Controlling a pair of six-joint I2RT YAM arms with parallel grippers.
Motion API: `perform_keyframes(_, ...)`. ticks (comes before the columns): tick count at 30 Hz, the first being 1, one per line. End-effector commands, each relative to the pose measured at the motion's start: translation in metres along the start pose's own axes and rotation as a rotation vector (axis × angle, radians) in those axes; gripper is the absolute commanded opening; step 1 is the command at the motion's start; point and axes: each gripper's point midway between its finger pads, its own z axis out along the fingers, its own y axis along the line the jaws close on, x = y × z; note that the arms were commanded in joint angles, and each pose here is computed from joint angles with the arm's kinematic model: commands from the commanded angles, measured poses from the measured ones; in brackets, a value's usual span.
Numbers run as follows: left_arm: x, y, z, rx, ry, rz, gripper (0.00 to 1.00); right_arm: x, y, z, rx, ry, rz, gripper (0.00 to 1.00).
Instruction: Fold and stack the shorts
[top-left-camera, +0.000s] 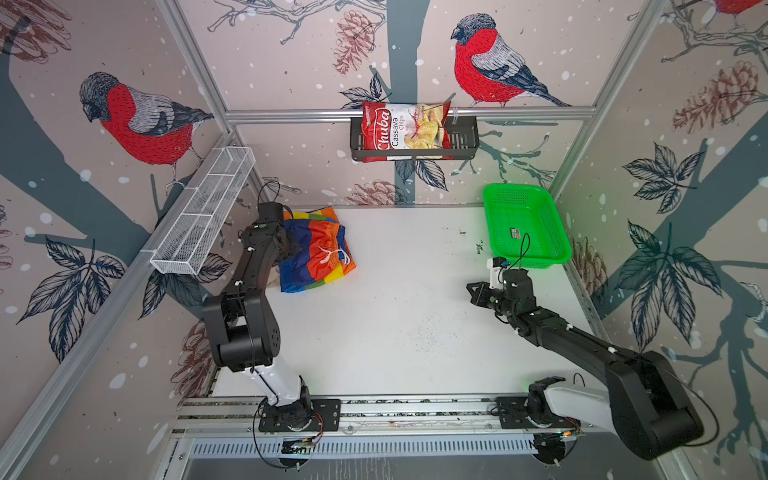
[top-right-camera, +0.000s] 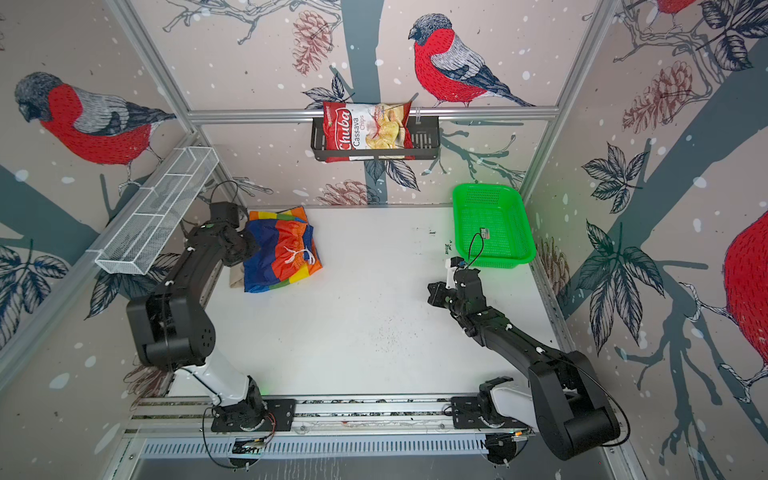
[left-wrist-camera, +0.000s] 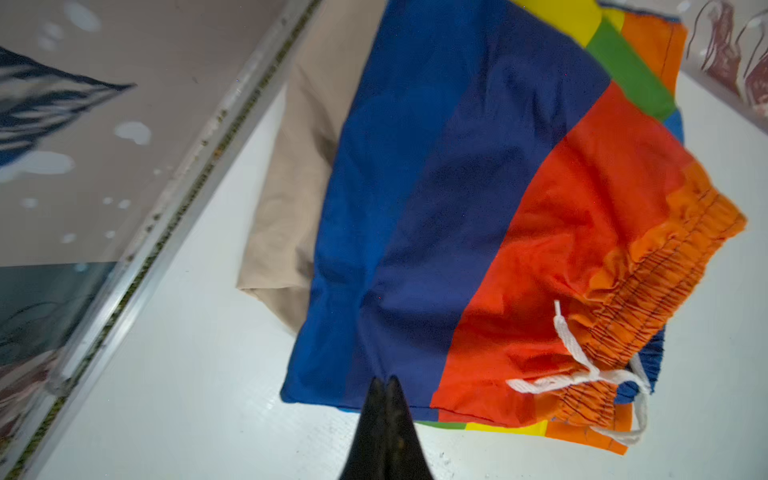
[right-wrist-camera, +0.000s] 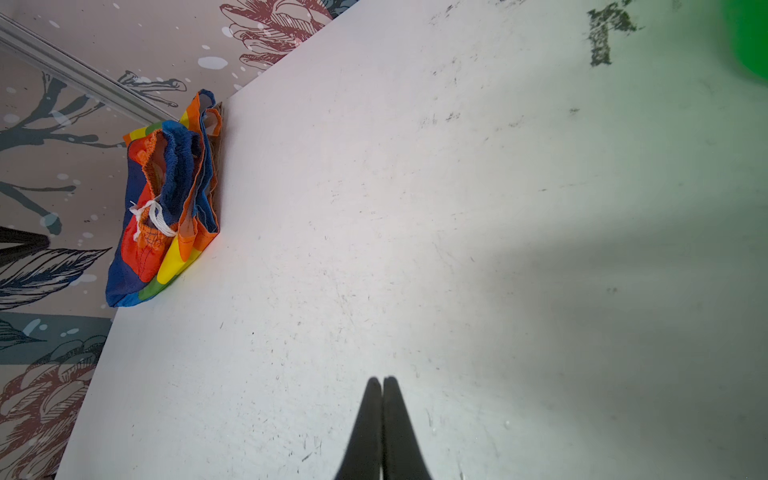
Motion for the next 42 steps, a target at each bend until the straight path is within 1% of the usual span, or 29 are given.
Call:
perform_keyframes(1,0.004,0.001,0.026,-0.021,0.026,-0.028,0.02,-0.002,-0.003,-0.002,0.009,-0.022,-0.013,0.0)
perform_keyframes(5,0.02,0.026,0.072,-0.158,0.115,-0.085,0.01,0.004,-0.01,-0.002,0.02,-0.027,0.009,0.0)
perform_keyframes(8,0.038,0.044,0.096,-0.205,0.186,-0.141,0.01,0.007,-0.013,-0.001,0.024,-0.013,0.005,0.0)
perform_keyframes(9,0.044,0.048,0.102,-0.224,0.199,-0.142,0.01,0.008,-0.014,0.0,0.028,-0.007,0.005,0.0)
perform_keyframes(14,0.06,0.057,0.118,-0.269,0.25,-0.124,0.01,0.004,-0.017,0.001,0.033,-0.013,0.014,0.0)
perform_keyframes(19,0.06,0.052,0.112,-0.24,0.247,-0.121,0.01,-0.001,-0.017,-0.004,0.036,-0.023,0.017,0.0)
perform_keyframes(21,0.053,0.045,0.1,-0.22,0.213,-0.109,0.01,-0.005,-0.017,-0.008,0.042,-0.035,0.016,0.01)
perform_keyframes(24,0.036,0.026,0.068,-0.186,0.125,-0.069,0.02,-0.017,-0.017,-0.02,0.073,-0.075,0.003,0.03)
perform_keyframes(27,0.026,0.004,0.036,-0.13,0.051,-0.034,0.05,-0.033,-0.016,-0.036,0.108,-0.13,-0.011,0.06)
perform_keyframes(29,0.023,-0.007,0.015,-0.088,0.014,-0.028,0.07,-0.044,-0.016,-0.047,0.13,-0.171,-0.016,0.09)
perform_keyframes(31,0.021,-0.009,-0.003,-0.058,-0.017,-0.038,0.09,-0.053,-0.015,-0.057,0.15,-0.208,-0.019,0.13)
perform_keyframes(32,0.021,-0.009,-0.013,-0.049,-0.037,-0.044,0.11,-0.057,-0.015,-0.062,0.159,-0.227,-0.023,0.16)
perform_keyframes(34,0.015,-0.009,-0.04,-0.025,-0.122,-0.05,0.17,-0.066,-0.015,-0.072,0.177,-0.27,-0.026,0.23)
perform_keyframes(37,0.008,-0.013,-0.082,0.062,-0.269,-0.053,0.29,-0.083,-0.014,-0.088,0.201,-0.362,-0.032,0.28)
perform_keyframes(39,0.005,-0.015,-0.112,0.133,-0.375,-0.058,0.34,-0.096,-0.014,-0.099,0.219,-0.433,-0.037,0.37)
perform_keyframes(40,0.003,-0.016,-0.129,0.176,-0.432,-0.058,0.4,-0.102,-0.013,-0.104,0.228,-0.464,-0.038,0.44)
perform_keyframes(41,0.002,-0.018,-0.145,0.22,-0.488,-0.055,0.49,-0.109,-0.011,-0.111,0.232,-0.496,-0.044,0.52)
perform_keyframes(42,0.001,-0.02,-0.156,0.26,-0.531,-0.048,0.56,-0.114,-0.009,-0.116,0.233,-0.524,-0.051,0.6)
